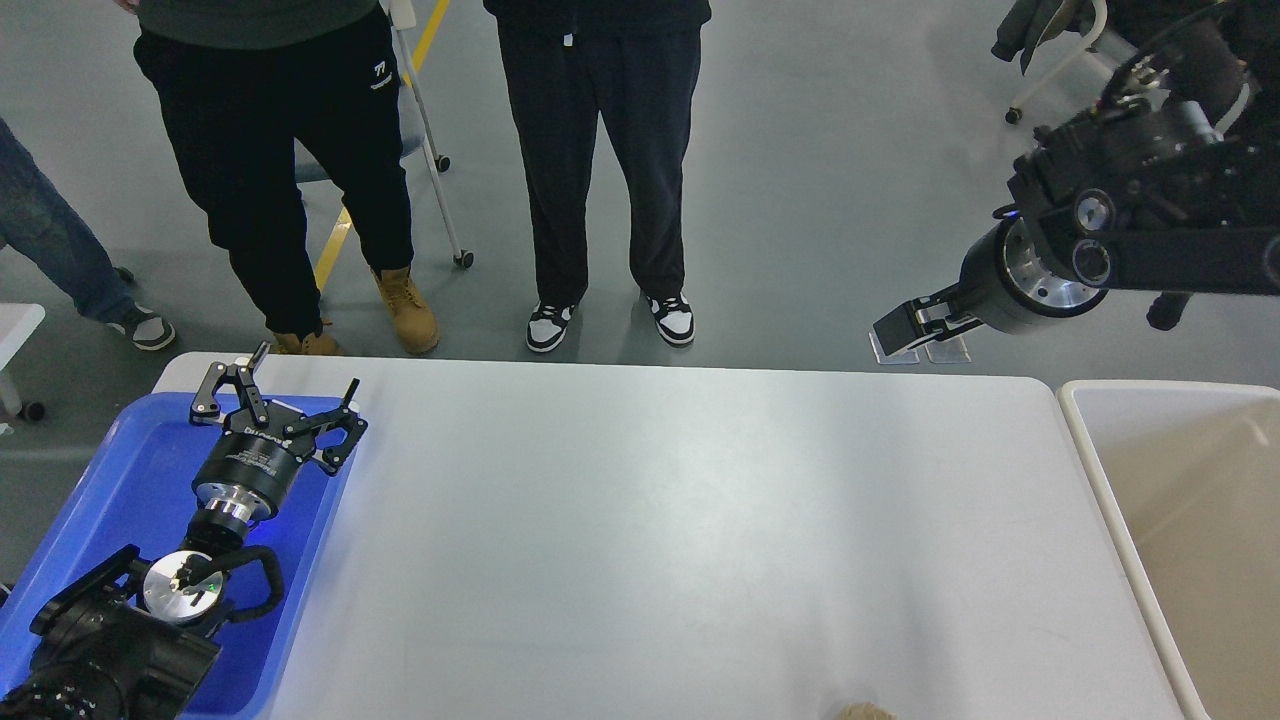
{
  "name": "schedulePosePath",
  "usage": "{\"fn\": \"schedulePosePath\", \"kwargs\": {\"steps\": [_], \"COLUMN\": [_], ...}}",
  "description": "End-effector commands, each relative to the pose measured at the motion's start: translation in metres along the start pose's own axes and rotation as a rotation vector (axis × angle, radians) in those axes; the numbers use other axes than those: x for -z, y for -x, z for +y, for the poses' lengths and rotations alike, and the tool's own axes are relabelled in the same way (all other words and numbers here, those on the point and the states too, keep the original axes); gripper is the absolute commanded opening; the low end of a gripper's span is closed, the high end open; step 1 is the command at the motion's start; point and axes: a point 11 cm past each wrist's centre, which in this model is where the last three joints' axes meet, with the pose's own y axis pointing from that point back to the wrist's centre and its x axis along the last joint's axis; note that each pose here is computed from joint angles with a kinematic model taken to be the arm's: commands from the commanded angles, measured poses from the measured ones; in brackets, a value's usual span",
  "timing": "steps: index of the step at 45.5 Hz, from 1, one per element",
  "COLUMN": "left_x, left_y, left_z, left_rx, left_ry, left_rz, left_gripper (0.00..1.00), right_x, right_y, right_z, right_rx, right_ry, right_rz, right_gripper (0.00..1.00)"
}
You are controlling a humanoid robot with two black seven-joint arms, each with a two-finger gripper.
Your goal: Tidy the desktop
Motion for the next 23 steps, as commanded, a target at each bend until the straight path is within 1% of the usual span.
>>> {"fn": "schedulePosePath", "kwargs": {"steps": [1, 9, 17, 23], "left_x": [0.0, 0.0, 0.0, 0.0], "left_y": [0.0, -0.001, 0.0, -0.001], "left_z": [0.0, 0.001, 0.0, 0.001], "left_rx": [0.0, -0.001, 0.0, -0.001], "left_ry": [0.0, -0.001, 0.0, -0.001], "left_rz": [0.0, 0.0, 0.0, 0.0], "left_gripper": [1.0, 1.0, 1.0, 1.0], "right_x": [0.028, 0.036, 0.014, -0.007], "right_y": [0.01, 0.019, 0.036, 0.057], "right_z": [0.013, 0.005, -0.003, -0.011], "right_rx": [0.12, 0.177, 0.277, 0.372], "right_ry": [-0.019, -0.013, 0.051, 0.092], "right_rz": [0.022, 0.037, 0.018, -0.011], "right_gripper": [1.0, 1.0, 1.0, 1.0]}}
